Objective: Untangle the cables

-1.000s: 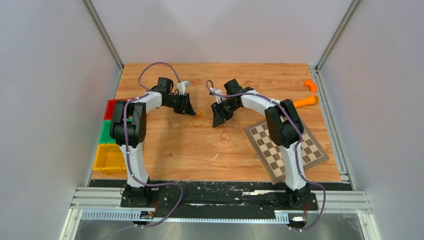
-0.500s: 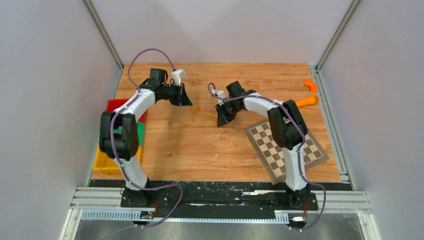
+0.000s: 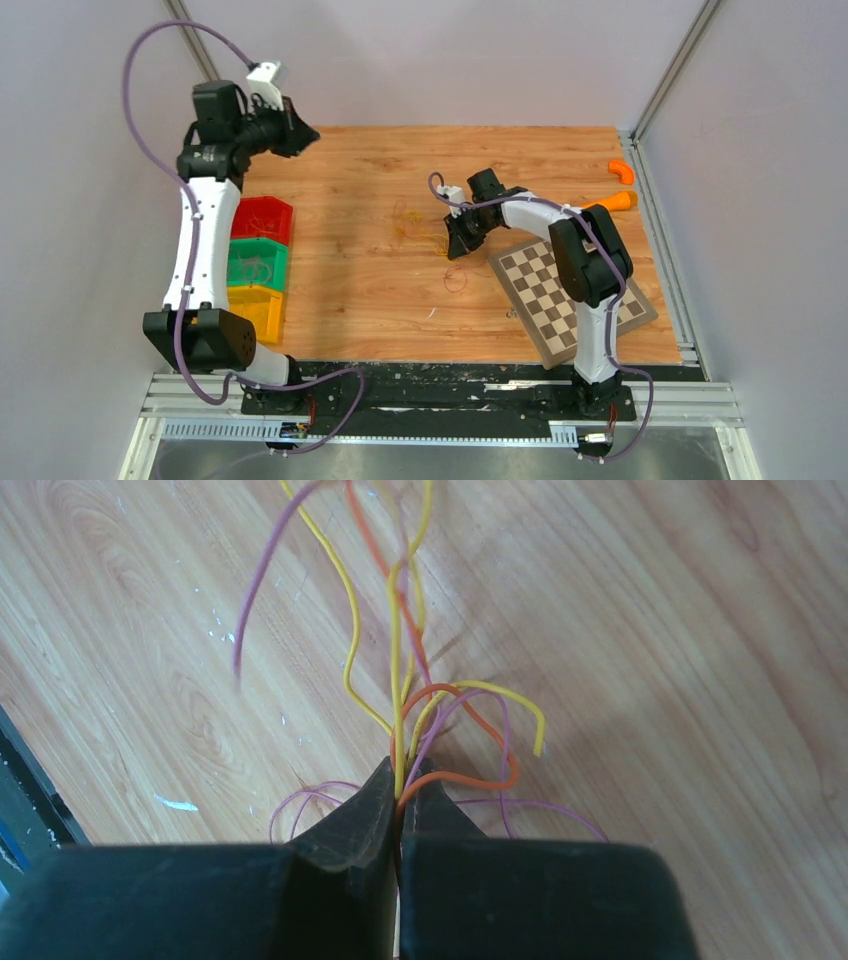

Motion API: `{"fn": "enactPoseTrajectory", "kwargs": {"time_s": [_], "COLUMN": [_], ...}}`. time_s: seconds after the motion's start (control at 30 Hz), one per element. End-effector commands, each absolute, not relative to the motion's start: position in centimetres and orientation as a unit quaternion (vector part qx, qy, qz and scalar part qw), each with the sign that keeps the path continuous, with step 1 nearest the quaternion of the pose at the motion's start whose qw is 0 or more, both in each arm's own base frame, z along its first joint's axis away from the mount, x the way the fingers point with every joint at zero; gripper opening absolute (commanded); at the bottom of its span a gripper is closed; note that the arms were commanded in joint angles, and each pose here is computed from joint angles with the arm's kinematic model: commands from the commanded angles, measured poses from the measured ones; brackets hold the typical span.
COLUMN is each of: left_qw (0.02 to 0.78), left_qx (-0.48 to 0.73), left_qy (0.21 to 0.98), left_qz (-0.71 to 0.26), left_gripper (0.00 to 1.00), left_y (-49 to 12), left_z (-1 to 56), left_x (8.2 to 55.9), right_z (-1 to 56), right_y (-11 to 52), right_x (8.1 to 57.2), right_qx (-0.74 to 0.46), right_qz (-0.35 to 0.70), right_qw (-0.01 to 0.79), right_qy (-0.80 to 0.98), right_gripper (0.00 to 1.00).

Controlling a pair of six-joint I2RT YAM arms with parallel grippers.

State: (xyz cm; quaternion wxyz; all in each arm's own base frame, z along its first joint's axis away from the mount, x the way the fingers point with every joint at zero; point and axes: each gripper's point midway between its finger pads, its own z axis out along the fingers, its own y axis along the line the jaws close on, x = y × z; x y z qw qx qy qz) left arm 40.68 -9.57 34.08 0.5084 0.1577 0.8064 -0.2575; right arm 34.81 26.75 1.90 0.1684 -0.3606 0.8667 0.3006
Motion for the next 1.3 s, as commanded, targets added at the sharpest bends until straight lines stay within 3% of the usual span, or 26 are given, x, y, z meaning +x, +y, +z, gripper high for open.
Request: {"fn": "enactPoseTrajectory", "kwargs": {"time_s": [0.0, 0.17, 0.3, 0.37, 0.4, 0.47, 0.6, 0.87, 1.27], "left_qw": [0.548, 0.585, 0.575, 0.547, 0.536, 0.503, 0.422, 0.324, 0.232], "left_qx": [0.135, 0.115, 0.121, 0.136, 0.138, 0.147, 0.140, 0.107, 0.052], "left_qy": [0.792, 0.780, 0.786, 0.792, 0.793, 0.797, 0.819, 0.825, 0.849], "left_qz": [-0.231, -0.191, -0.194, -0.236, -0.255, -0.301, -0.363, -0.450, -0.473], "left_gripper": [0.00, 0.00, 0.00, 0.13, 0.33, 0.53, 0.68, 0.62, 0.48], "left_y": [-6.4, -2.8, -2.0, -3.1, -3.8, -5.7, -10.5, -17.7, -20.3], "left_z": [40.2, 45.3, 45.0, 42.7, 41.9, 38.9, 29.3, 16.5, 5.9], "left_x": [38.4, 37.3, 36.8, 36.7, 36.5, 36.4, 35.9, 34.7, 36.2], "right_z": [-1.6, -1.9, -1.6, -1.2, -1.0, -0.4, 0.5, 1.7, 1.0], "right_y": [23.1, 23.0, 23.3, 23.7, 23.9, 24.2, 24.8, 25.5, 25.6], "right_x": [33.1, 32.9, 32.7, 32.5, 32.4, 32.2, 32.4, 32.1, 31.4], "right_qx": [-0.365, -0.362, -0.362, -0.360, -0.360, -0.359, -0.357, -0.354, -0.349], "right_qz": [0.234, 0.235, 0.247, 0.259, 0.266, 0.278, 0.291, 0.314, 0.324], "right_qw": [0.124, 0.122, 0.123, 0.124, 0.124, 0.126, 0.132, 0.134, 0.117], "right_qy": [0.893, 0.894, 0.891, 0.888, 0.886, 0.882, 0.878, 0.871, 0.871], "right_gripper": [0.00, 0.00, 0.00, 0.00, 0.00, 0.00, 0.00, 0.00, 0.00]}}
